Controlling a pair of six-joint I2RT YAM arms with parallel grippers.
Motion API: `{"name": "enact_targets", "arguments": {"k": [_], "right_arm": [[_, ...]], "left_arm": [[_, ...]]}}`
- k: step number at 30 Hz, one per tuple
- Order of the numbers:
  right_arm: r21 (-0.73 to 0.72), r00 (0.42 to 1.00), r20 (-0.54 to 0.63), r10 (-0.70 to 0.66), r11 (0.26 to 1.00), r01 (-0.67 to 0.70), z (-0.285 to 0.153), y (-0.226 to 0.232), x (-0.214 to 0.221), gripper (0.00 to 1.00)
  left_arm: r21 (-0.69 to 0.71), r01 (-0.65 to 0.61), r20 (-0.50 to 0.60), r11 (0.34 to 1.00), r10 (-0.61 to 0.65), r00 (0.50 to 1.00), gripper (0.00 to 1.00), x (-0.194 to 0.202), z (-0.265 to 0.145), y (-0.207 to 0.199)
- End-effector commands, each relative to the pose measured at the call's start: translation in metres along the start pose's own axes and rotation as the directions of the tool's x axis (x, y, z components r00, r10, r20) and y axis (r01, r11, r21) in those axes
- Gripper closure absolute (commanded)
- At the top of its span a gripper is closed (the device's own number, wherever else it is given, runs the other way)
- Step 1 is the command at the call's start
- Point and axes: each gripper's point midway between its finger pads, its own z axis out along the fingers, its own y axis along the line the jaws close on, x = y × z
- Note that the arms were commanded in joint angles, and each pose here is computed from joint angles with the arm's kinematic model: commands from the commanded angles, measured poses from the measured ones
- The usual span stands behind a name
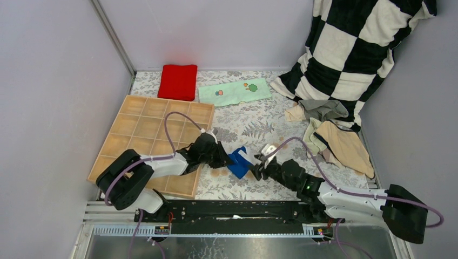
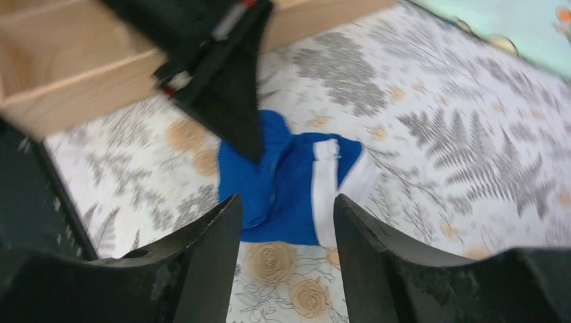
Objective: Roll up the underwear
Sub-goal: Roll the underwear to the center of the board.
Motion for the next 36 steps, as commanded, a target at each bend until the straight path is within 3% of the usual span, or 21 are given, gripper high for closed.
{"name": "enact_targets", "arguments": {"k": [1, 6, 19, 30, 36], "right_arm": [[-0.146, 0.882, 0.149, -0.447, 0.872, 0.467, 0.001, 0.043, -0.025, 0.40], [-0.239, 0.797, 0.183, -0.576, 0.760, 0.604, -0.003, 0.081, 0.001, 0.33], [-0.162, 0.592, 0.144, -0.793, 0.571, 0.805, 0.028, 0.086, 0.030, 0.29], [-0.120, 0.501, 0.100, -0.860, 0.489, 0.864, 0.047, 0.082, 0.046, 0.27], [-0.103, 0.471, 0.042, -0.881, 0.465, 0.879, 0.044, 0.069, 0.058, 0.35]], "left_arm": [[-0.215, 0.130, -0.057, 0.968, -0.146, 0.988, 1.00, 0.038, -0.013, 0.058], [-0.207, 0.191, -0.035, 0.960, -0.202, 0.979, 1.00, 0.039, -0.017, 0.055], [-0.160, 0.243, -0.060, 0.957, -0.255, 0.965, 1.00, 0.039, -0.018, 0.037], [-0.143, 0.246, -0.090, 0.959, -0.260, 0.961, 1.00, 0.042, -0.018, 0.032], [-0.130, 0.252, -0.092, 0.959, -0.264, 0.960, 1.00, 0.041, -0.019, 0.028]]}}
